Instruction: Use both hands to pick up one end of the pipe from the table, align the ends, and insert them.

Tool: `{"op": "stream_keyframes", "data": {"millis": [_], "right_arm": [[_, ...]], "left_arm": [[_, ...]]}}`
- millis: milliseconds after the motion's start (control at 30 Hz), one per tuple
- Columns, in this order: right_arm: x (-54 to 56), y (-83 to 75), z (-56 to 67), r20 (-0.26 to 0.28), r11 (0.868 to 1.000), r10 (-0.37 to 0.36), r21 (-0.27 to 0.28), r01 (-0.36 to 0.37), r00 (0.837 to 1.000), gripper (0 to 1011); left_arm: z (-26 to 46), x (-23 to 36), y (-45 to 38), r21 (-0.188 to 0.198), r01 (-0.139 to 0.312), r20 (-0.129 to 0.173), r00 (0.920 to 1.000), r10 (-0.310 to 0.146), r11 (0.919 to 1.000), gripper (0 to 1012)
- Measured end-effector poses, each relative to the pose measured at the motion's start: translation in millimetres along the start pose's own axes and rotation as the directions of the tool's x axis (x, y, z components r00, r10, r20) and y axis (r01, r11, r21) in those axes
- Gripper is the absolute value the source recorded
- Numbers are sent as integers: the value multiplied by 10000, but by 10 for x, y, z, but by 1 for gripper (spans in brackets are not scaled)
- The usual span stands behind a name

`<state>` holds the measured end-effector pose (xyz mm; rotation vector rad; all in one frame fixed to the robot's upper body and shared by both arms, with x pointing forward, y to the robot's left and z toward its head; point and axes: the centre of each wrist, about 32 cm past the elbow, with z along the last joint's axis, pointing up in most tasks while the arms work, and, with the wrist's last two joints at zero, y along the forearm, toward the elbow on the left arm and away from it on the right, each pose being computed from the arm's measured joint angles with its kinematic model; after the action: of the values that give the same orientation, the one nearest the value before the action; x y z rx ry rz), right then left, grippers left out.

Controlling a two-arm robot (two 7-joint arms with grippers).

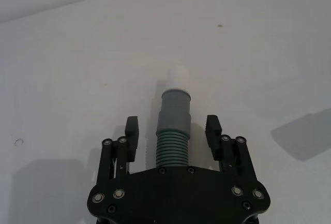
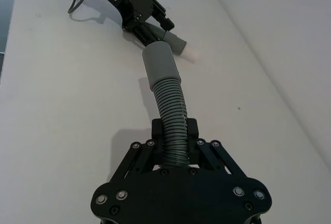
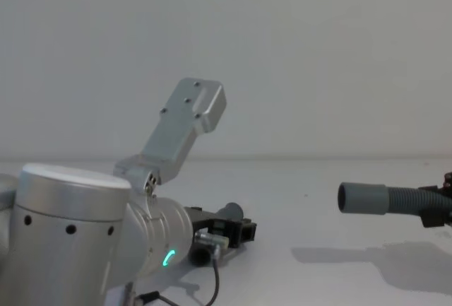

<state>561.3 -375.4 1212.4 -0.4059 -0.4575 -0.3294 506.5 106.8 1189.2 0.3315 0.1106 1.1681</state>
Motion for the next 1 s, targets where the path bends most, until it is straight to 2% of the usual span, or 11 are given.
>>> {"op": "stream_keyframes", "data": {"millis": [167, 333, 500, 767, 1000], "right_arm": [[0, 0, 0, 0, 10000, 0, 0, 0, 10000, 233], [0, 0, 0, 0, 10000, 0, 0, 0, 10000, 234], [0, 0, 0, 0, 10000, 0, 0, 0, 10000, 234], [0, 0, 0, 0, 10000, 0, 0, 0, 10000, 233], [0, 0, 0, 0, 10000, 0, 0, 0, 10000, 234]], "left_arm": [[-6, 29, -4, 23, 92, -107, 9999, -91, 10000, 645], [-15, 49, 1, 79, 128, -217, 9997, -126, 9999, 453], [-21, 67, 22, 156, 165, -346, 9993, -159, 9997, 329], [-25, 90, 47, 199, 271, -442, 9987, -262, 9994, 327], [-13, 119, 44, 98, 413, -372, 9985, -409, 9991, 325]]}}
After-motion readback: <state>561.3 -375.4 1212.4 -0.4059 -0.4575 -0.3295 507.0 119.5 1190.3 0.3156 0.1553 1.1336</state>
